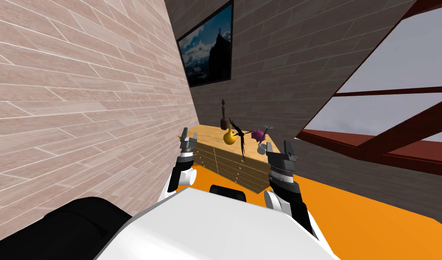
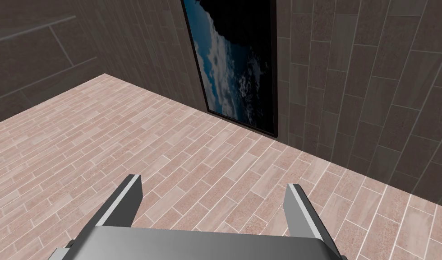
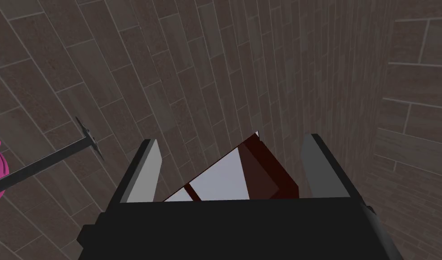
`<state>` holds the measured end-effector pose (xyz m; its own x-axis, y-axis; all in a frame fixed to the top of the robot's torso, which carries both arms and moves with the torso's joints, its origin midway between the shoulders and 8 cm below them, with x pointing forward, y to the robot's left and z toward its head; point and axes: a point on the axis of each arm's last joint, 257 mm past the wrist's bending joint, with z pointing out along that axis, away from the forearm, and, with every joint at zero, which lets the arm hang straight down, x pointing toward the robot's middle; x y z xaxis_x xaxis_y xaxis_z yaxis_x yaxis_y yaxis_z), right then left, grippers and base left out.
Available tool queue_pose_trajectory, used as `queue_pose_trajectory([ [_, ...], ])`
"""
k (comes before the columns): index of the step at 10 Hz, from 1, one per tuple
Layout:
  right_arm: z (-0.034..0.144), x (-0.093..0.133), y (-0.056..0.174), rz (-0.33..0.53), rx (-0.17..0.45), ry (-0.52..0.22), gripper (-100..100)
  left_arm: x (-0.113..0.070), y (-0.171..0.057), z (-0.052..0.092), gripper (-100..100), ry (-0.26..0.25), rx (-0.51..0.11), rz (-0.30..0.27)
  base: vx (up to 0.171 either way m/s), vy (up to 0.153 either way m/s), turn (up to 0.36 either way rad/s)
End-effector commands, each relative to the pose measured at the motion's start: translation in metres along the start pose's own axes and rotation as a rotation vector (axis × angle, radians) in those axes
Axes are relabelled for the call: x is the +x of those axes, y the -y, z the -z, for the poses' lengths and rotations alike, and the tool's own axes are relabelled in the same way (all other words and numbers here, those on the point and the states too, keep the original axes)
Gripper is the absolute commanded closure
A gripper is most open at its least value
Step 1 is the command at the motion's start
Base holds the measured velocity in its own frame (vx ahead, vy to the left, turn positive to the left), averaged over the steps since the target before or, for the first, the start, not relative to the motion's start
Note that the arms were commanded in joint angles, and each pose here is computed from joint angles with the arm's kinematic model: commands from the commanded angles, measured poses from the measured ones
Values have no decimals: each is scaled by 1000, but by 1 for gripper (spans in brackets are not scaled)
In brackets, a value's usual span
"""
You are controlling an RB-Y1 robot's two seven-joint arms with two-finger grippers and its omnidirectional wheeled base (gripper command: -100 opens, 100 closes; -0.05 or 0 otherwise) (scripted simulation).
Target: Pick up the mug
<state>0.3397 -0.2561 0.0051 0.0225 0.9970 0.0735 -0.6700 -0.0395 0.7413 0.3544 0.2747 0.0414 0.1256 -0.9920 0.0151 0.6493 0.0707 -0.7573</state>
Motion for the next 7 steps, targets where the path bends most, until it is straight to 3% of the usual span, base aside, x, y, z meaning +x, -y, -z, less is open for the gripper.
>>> queue_pose_trajectory([
  [1, 2, -1, 3, 40, 11, -32, -100, 0, 0, 0, 0, 0, 0, 0, 2, 44, 61],
  [7, 13, -12, 20, 251, 65, -167, -100, 0, 0, 0, 0, 0, 0, 0, 17, 112, 76],
])
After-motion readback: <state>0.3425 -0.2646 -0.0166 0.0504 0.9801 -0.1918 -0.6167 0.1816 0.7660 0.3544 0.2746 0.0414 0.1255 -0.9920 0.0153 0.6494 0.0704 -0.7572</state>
